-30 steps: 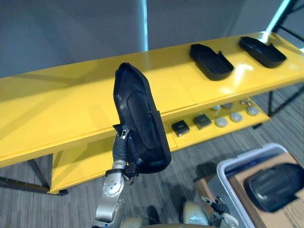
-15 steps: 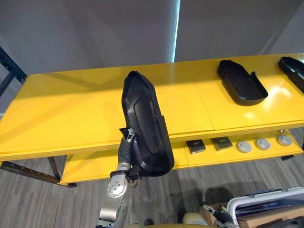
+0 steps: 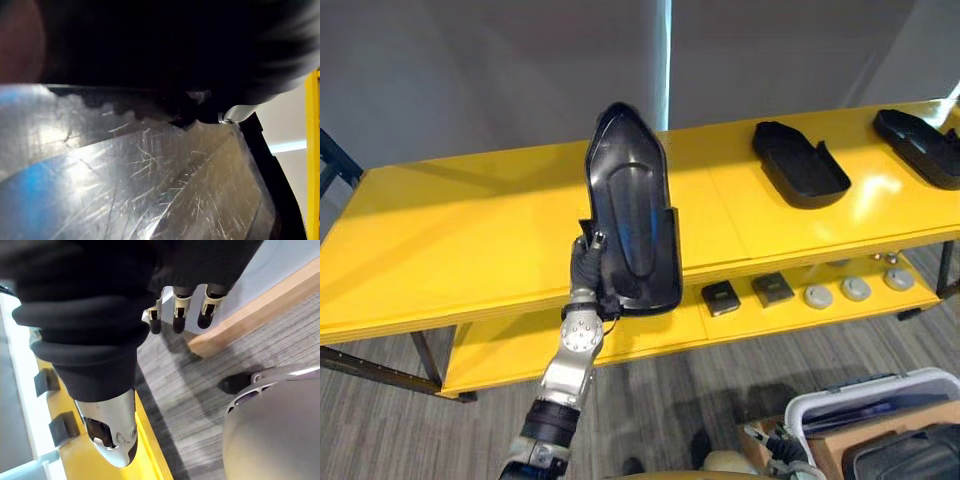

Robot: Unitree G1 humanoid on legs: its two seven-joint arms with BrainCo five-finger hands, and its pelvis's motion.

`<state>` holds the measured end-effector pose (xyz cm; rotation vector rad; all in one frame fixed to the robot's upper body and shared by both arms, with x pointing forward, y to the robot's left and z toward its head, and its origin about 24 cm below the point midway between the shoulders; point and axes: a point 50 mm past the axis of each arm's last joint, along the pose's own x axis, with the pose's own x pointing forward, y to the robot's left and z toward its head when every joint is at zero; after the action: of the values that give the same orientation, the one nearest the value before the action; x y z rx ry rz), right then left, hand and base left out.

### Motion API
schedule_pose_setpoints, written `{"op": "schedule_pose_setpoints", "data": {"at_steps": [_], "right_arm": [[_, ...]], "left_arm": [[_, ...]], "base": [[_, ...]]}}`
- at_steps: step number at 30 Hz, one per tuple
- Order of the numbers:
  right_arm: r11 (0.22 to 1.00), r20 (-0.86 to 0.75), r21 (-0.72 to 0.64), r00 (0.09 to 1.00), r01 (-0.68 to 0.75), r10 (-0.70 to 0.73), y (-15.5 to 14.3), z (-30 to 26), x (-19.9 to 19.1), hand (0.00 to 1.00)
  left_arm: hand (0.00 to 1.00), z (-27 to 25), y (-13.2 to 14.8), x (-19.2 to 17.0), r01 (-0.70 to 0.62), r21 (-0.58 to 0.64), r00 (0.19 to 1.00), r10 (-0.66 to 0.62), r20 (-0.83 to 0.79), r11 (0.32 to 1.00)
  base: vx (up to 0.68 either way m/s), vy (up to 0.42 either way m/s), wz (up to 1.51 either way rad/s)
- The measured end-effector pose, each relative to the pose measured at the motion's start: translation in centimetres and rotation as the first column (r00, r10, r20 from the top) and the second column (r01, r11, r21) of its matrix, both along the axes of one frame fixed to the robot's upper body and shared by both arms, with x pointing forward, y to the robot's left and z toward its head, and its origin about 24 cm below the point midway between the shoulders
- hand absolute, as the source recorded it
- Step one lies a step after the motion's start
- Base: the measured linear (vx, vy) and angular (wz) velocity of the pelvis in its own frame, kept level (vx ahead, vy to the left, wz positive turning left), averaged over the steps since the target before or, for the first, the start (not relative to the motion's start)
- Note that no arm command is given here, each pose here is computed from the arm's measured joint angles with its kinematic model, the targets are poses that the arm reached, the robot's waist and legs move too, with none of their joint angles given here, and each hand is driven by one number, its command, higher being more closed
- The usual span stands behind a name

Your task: Walk over and take plastic housings, then place them on the shelf

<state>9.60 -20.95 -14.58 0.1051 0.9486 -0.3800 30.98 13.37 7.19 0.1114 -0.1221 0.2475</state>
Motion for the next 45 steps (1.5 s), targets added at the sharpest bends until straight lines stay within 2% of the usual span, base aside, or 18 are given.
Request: {"op": "schedule_pose_setpoints", "data": {"at_steps": [7, 19, 28, 29, 45], "right_arm": [[0.997, 0.063, -0.022, 0.995, -0.074, 0.075, 0.6, 0.8, 1.0, 0.0], [0.993, 0.137, -0.053, 0.984, -0.109, 0.115, 0.7, 1.8, 2.3, 0.0], [0.989, 0.191, -0.073, 0.972, -0.127, 0.139, 0.6, 2.5, 3.5, 0.0], [0.989, 0.192, -0.074, 0.971, -0.127, 0.139, 0.6, 2.6, 3.5, 0.0], [0.987, 0.198, -0.092, 0.969, -0.129, 0.145, 0.1, 2.7, 3.5, 0.0]], "left_arm": [[1.0, 1.0, 2.7, 3.1, -0.166, 0.025, 0.985, 0.167, -0.046, 0.986], [1.0, 7.8, 4.5, 7.4, -0.233, 0.073, 0.972, 0.23, 0.057, 0.97], [1.0, 10.2, 6.4, 8.2, -0.311, 0.043, 0.948, 0.307, 0.088, 0.949], [0.0, 10.2, 6.5, 8.2, -0.315, 0.047, 0.947, 0.31, 0.088, 0.948], [0.0, 10.4, 8.2, 8.0, -0.362, 0.046, 0.93, 0.357, 0.082, 0.931]], "base": [[-0.1, -0.042, -0.19], [0.05, 0.008, -0.08], [0.01, 0.006, -0.03], [-0.02, -0.007, -0.03], [0.0, 0.0, 0.0]]}}
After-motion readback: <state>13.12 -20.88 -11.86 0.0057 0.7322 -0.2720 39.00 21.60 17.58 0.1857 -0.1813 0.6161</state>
